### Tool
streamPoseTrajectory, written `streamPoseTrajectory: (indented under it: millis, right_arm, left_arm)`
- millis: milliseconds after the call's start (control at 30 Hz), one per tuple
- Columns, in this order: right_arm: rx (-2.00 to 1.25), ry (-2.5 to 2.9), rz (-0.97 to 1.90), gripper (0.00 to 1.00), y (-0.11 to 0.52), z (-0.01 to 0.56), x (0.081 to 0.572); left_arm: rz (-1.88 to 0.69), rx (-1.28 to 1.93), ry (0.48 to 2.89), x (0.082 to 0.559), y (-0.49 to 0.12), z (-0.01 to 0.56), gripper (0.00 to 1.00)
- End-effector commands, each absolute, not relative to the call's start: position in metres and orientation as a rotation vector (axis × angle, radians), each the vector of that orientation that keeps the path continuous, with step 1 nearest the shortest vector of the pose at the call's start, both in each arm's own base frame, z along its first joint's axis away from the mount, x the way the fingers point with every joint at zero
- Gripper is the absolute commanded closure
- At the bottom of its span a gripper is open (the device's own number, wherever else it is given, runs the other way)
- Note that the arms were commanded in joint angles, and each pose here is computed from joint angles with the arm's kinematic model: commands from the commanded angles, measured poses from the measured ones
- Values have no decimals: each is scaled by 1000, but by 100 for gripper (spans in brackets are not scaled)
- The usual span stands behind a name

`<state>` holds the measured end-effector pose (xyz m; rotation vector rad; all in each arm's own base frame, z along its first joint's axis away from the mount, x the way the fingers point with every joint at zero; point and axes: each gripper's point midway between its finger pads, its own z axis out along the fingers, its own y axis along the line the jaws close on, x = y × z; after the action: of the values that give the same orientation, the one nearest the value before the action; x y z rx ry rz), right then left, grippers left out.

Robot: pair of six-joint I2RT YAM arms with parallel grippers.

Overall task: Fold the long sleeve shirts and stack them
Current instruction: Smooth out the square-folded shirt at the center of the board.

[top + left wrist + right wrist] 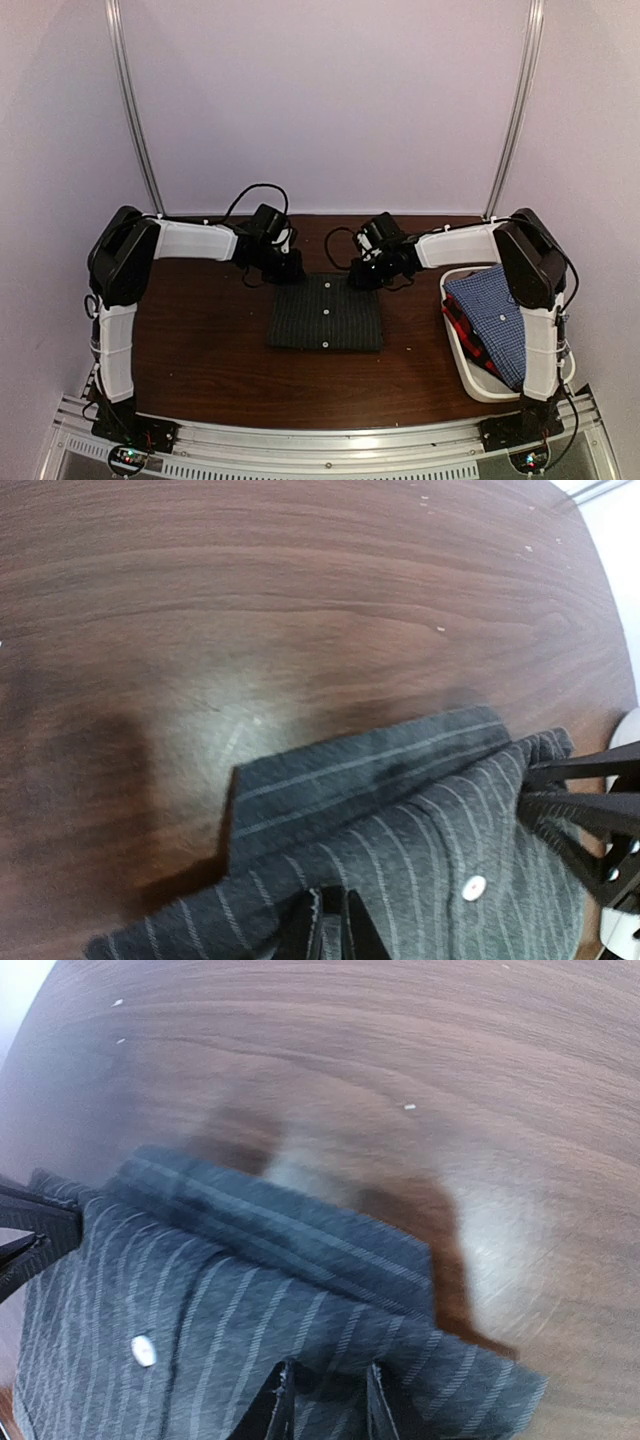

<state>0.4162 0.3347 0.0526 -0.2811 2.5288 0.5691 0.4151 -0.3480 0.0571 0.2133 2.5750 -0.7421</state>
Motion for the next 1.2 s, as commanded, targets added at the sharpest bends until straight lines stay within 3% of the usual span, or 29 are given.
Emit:
streamPoseTrajectory:
  millis: [0, 333, 667, 900, 1167]
  right_arm:
    - [-237, 2527, 617, 74, 328, 46, 437]
    - [-154, 2580, 627, 73, 306, 29, 442]
    - [-197, 2488, 572, 65, 292, 86, 440]
    - [-262, 2422, 599, 63, 299, 129, 410]
    - [-355, 2389, 739, 61, 335, 143, 338]
  left_arm:
    - [-684, 182, 2580, 439, -332, 45, 91]
    - [-646, 159, 2611, 459, -315, 31, 91]
    - [-582, 181, 2496, 467, -309, 102, 86]
    - [-631, 303, 2470, 405, -339, 134, 84]
    - [-872, 423, 2549, 307, -385, 114, 85]
